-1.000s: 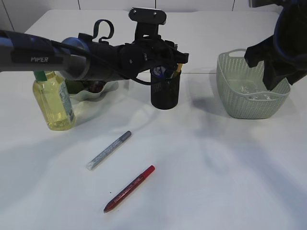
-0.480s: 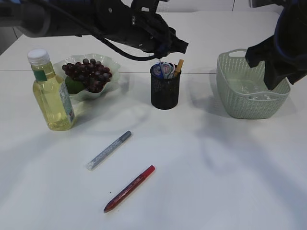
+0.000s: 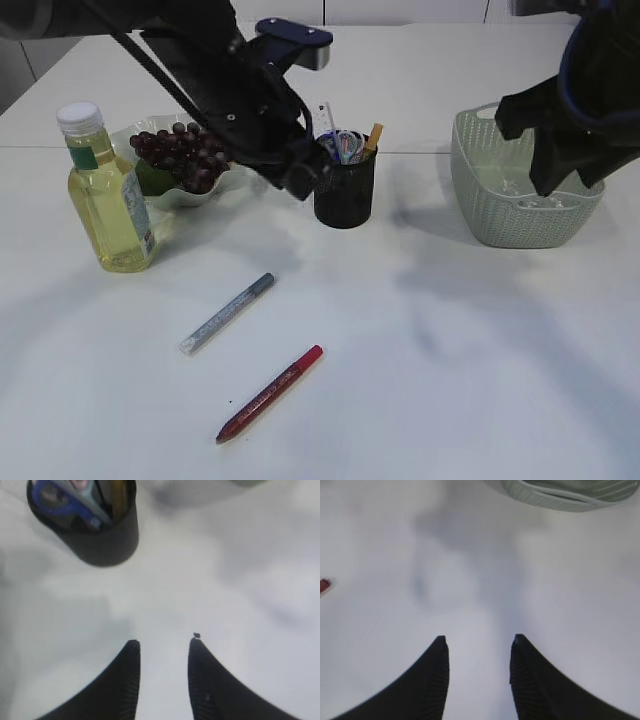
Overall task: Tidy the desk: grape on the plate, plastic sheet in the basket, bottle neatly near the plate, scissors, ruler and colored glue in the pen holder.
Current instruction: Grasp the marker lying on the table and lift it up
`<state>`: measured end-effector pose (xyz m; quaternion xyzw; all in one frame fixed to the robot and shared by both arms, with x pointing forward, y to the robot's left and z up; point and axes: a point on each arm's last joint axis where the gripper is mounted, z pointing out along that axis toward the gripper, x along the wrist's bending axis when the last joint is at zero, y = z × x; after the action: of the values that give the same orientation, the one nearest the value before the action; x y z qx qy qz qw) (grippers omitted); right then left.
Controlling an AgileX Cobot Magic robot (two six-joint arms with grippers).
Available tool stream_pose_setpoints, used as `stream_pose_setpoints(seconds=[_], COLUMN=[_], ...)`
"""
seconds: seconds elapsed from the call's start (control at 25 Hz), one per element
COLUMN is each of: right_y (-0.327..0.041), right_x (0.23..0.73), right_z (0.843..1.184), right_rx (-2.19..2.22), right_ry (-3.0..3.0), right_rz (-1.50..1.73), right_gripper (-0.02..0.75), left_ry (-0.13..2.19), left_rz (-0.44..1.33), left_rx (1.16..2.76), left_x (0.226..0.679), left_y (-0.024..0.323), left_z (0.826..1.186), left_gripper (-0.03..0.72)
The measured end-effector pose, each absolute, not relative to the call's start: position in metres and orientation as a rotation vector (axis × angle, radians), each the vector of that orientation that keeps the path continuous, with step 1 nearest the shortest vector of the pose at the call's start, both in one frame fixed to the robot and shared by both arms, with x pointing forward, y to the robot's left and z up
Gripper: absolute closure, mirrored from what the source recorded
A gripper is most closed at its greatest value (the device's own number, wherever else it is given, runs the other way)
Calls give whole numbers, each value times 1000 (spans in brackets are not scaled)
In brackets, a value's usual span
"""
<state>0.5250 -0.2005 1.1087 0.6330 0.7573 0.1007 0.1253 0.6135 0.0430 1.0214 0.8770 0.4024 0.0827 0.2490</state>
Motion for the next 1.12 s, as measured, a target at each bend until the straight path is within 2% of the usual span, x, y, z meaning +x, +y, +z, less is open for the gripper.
stream_pose_setpoints(seconds=[0.2,0.44,0.64,0.92,1.12], right_y=[-197,-192,-187,-187,-187], right_x=[524,521,520,520,520], right_z=[1108,1108,1108,1108,1108], right_rx=[1878,1913,1938,1939,1939], right_ry=[2227,2261,2290,2296,2296], right_rz=[330,380,421,427,427], right_gripper=[407,400,331,318,317], left_ry=[1221,1319,1370,1400,1410], left_rz=[154,129,129,77,53], left_rx=[2564,2700,2781,2861,2886], left_x=[602,595,600,606,608], left_y=[57,69,70,68,67], left_z=[1014,1009,985,946,929], left_gripper=[445,440,440,436,370])
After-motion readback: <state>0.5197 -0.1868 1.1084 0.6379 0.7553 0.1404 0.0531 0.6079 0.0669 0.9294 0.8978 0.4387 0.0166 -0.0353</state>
